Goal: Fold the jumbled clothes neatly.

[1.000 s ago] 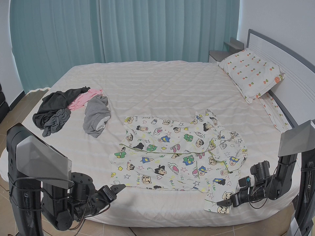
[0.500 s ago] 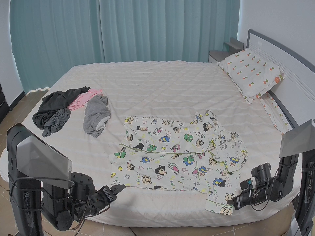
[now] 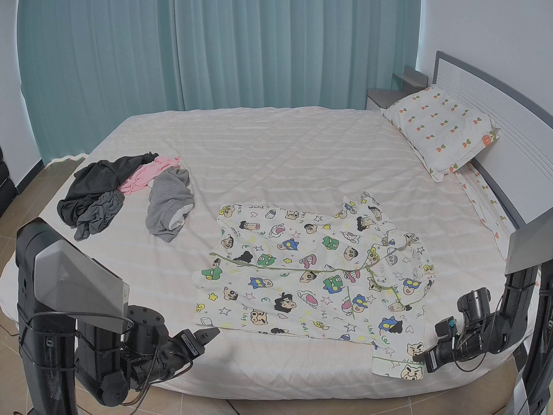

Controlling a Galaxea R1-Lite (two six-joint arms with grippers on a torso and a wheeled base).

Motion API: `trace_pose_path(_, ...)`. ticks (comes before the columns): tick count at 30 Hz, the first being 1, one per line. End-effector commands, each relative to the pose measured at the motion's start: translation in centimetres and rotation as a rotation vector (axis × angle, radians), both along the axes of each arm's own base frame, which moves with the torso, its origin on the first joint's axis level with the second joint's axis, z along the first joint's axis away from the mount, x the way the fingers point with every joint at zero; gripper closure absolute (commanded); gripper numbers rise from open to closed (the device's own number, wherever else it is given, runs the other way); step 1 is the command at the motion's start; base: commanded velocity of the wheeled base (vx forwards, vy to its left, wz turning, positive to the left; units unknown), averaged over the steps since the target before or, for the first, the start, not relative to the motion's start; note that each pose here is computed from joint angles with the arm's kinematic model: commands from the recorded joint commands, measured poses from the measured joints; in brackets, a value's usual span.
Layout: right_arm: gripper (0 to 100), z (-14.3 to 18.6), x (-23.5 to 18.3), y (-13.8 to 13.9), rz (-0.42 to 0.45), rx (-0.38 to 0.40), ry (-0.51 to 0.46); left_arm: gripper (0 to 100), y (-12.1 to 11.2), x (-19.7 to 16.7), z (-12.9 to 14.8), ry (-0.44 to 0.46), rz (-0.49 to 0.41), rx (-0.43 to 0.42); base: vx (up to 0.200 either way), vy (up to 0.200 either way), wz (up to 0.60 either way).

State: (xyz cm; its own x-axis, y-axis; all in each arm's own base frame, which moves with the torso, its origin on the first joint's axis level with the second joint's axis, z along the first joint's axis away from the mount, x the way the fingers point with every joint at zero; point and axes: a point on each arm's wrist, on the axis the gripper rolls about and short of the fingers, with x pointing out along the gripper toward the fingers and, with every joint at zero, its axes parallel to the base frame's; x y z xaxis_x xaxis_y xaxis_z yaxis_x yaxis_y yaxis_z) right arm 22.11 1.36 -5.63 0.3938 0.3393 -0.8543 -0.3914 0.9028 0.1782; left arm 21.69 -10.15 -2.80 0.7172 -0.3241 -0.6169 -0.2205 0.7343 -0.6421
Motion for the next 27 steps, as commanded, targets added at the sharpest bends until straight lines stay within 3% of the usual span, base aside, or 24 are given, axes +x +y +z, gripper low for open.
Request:
trace_pose_path(1,100,-0.1,-0.7,-0.5,-0.003,-0.008,0.022,0,-0.2,0.2,0.1,-0.021,-0.004,-0.012,0.0,0.0,0.0)
trace_pose_path(5,100,-0.2,-0.9,-0.7,0.0,-0.013,0.029,0,-0.7,0.9,-0.4,-0.038,0.026,0.005,0.0,0.0,0.0)
trace_pose_path(10,100,-0.3,-1.0,-0.7,0.005,-0.016,0.032,0,-2.0,3.5,-1.3,-0.131,0.12,0.039,0.0,0.0,0.0)
trace_pose_path(16,100,-0.3,-1.0,-0.8,0.0,-0.016,0.032,0,-2.7,4.0,-2.4,-0.12,0.094,0.064,0.0,0.0,0.0)
trace_pose_path(22,100,-0.3,-1.0,-0.8,0.0,-0.013,0.033,0,-2.6,4.2,-4.3,-0.108,0.016,0.211,0.0,0.0,0.0)
trace_pose_path(27,100,-0.4,-1.1,-0.8,0.0,-0.013,0.035,0,-3.0,5.5,-4.8,-0.152,0.038,0.251,0.0,0.0,0.0)
